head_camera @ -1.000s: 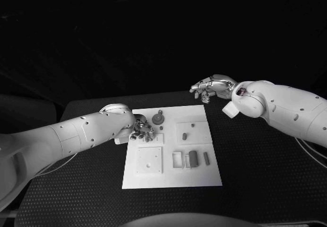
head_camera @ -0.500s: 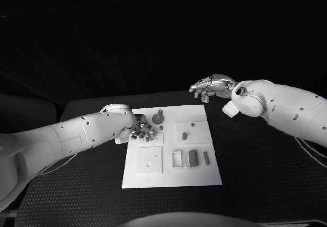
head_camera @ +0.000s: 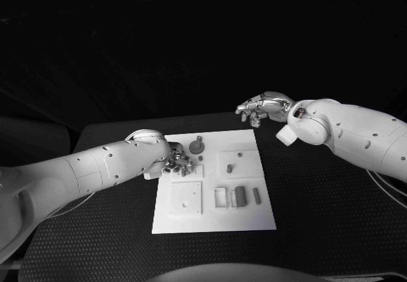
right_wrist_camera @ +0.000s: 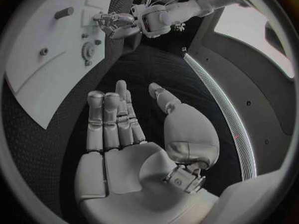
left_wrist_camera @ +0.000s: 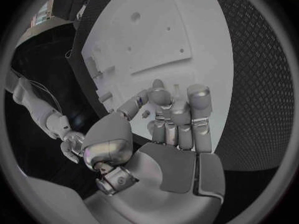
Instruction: Assemble the parts on the task board
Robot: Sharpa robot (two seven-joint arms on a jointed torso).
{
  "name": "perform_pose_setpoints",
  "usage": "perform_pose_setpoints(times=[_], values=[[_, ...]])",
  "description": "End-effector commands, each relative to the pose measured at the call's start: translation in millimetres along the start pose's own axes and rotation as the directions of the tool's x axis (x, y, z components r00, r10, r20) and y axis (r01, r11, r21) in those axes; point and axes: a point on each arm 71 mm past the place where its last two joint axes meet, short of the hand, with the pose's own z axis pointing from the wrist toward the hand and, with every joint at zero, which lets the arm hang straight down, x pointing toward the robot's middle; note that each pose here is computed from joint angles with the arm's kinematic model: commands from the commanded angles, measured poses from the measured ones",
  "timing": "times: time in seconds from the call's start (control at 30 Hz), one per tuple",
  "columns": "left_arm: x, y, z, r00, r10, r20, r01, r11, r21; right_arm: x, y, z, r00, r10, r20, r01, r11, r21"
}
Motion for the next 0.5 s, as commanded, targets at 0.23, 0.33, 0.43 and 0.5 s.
perform_pose_setpoints(times=[0.23,0.33,0.43,0.5], values=[[2.9,-2.7,0.9,1.0,-0.014,0.011,0.014,1.0,0.01,1.4,0.5,0.1,1.0,-0.002,-0.016,0.002,1.0,-0.006],[2.5,-0.7,0.7,1.0,-0.018,0.013,0.018,1.0,0.006,1.0,0.2,-0.1,1.0,-0.002,-0.015,0.002,1.0,-0.005],[1.9,1.6,0.6,1.0,-0.021,0.015,0.021,1.0,0.001,0.7,0.1,-0.2,1.0,-0.002,-0.014,0.002,1.0,-0.005],[1.7,2.8,0.4,1.0,-0.023,0.016,0.023,1.0,-0.001,0.5,-0.1,-0.4,1.0,-0.002,-0.014,0.002,1.0,-0.004]])
